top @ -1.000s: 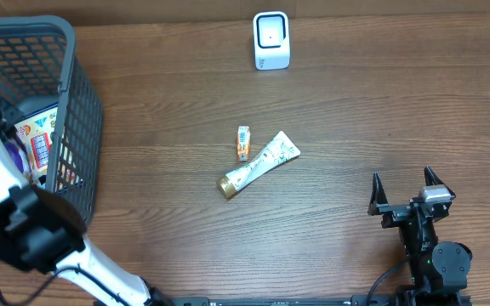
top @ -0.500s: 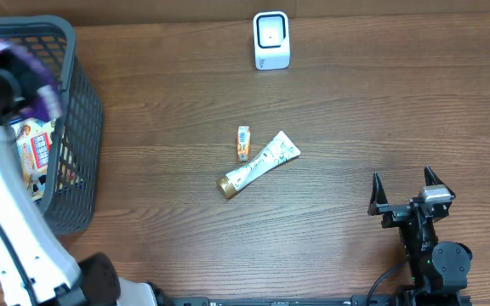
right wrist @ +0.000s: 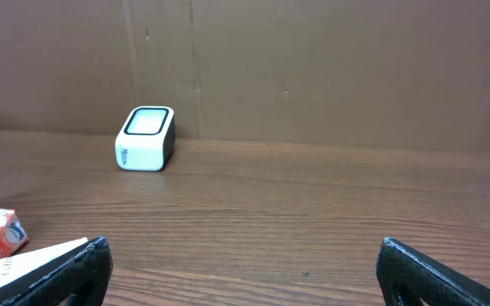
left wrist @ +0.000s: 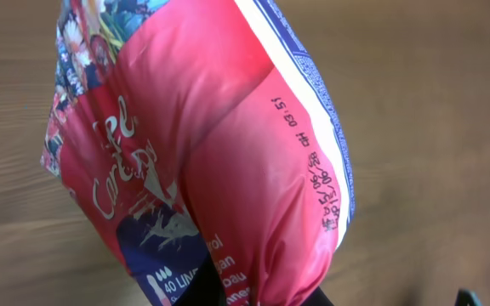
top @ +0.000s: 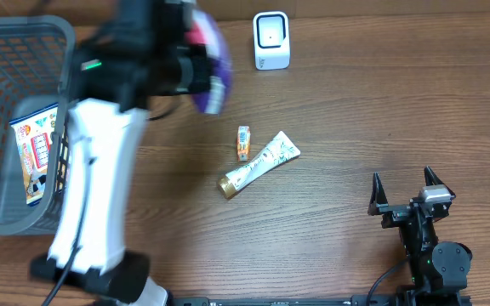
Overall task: Scan the item barcode
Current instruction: 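Lift the pink-red pad package and place it beside the tube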
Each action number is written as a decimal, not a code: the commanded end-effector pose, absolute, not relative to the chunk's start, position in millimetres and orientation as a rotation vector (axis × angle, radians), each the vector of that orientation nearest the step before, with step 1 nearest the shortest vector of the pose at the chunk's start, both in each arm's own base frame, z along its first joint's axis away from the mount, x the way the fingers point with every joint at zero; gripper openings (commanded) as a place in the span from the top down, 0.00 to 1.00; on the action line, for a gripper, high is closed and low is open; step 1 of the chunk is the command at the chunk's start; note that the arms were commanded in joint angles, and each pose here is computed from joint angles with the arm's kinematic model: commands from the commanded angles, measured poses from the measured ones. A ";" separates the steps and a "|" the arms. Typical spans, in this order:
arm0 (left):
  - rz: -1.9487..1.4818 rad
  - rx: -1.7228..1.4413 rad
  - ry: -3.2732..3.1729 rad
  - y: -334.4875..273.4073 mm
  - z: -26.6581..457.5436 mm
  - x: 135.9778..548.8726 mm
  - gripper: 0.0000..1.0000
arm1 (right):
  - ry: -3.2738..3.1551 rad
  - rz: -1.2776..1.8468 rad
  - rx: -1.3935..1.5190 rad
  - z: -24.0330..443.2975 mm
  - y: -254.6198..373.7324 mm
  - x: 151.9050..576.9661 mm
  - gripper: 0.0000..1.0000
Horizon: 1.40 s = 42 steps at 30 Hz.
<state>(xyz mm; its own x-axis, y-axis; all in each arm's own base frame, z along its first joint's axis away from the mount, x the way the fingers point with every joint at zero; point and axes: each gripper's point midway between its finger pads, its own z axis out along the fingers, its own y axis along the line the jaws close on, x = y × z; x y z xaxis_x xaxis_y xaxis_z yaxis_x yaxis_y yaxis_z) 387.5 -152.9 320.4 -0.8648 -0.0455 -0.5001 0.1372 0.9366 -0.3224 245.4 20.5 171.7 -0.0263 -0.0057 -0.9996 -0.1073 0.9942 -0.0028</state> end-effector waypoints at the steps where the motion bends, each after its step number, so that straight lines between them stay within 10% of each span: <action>1: -0.500 0.220 2.672 -203.9 272.9 393.8 0.96 | 1.591 0.080 -0.088 170.2 20.7 245.6 0.00; 17: -0.393 0.422 2.870 -274.2 132.1 417.6 0.96 | 1.591 0.080 -0.088 170.2 20.8 245.6 0.00; 25: -0.356 0.412 2.874 -268.8 129.5 419.7 0.59 | 1.591 0.080 -0.088 170.2 20.8 245.6 0.00; 42: -0.381 0.229 2.697 -193.3 278.1 434.9 0.30 | 1.591 0.079 -0.088 170.1 20.7 245.6 0.00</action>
